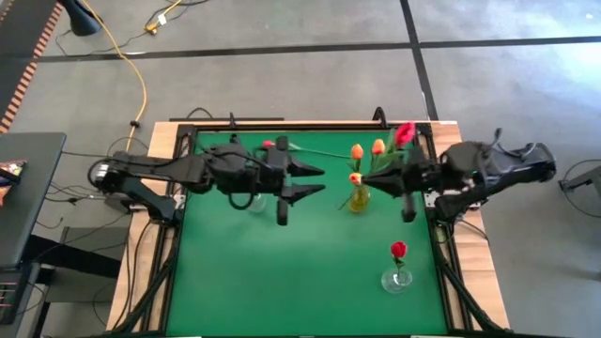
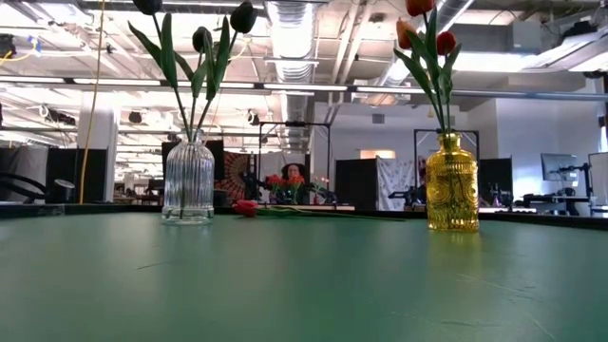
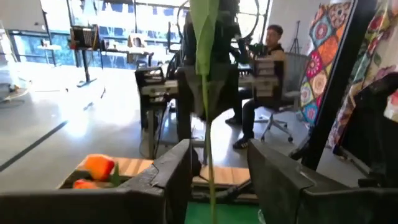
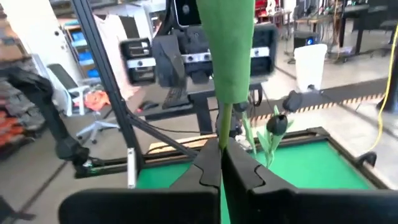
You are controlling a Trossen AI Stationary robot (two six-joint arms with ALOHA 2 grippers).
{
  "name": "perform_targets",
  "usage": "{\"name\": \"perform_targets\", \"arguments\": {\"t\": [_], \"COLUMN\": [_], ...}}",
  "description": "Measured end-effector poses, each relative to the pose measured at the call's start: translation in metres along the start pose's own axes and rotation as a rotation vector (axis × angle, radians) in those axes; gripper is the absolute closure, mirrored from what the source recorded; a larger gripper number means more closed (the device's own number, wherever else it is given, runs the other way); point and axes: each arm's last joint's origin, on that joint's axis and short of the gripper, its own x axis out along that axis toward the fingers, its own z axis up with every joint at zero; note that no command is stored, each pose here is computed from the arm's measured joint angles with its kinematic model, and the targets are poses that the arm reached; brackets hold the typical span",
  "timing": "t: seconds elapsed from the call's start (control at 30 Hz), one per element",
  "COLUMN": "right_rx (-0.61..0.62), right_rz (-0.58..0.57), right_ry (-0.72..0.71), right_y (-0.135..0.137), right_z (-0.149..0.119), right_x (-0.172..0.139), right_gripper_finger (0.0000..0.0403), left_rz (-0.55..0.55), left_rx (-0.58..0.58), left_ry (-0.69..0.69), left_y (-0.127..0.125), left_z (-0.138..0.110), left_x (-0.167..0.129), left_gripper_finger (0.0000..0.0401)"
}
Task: Sort flowers into vase by color
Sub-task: Put the bottom red tulip into the bottom transparent vase
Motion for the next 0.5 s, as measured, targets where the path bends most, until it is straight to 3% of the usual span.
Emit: {"name": "perform_targets", "arguments": {"t": [0.17,0.5], "right_rx": [0.117,0.299], "right_rz": [0.027,0.071], "right_ry": [0.071,0.379], "right_y": [-0.004,0.0], "right_z": [-0.001,-0.028], "right_x": [-0.033,-0.076], "right_gripper_finger": [0.037,0.0376], "left_rz": [0.004,0.094], "left_rx": [0.008,0.02], "left_ry": [0.026,0.078], "left_y": [0.004,0.011], "left_z": [0.015,0.028], "left_x": [-0.029,-0.066], "left_gripper_finger": [0.0257,0.0257]}}
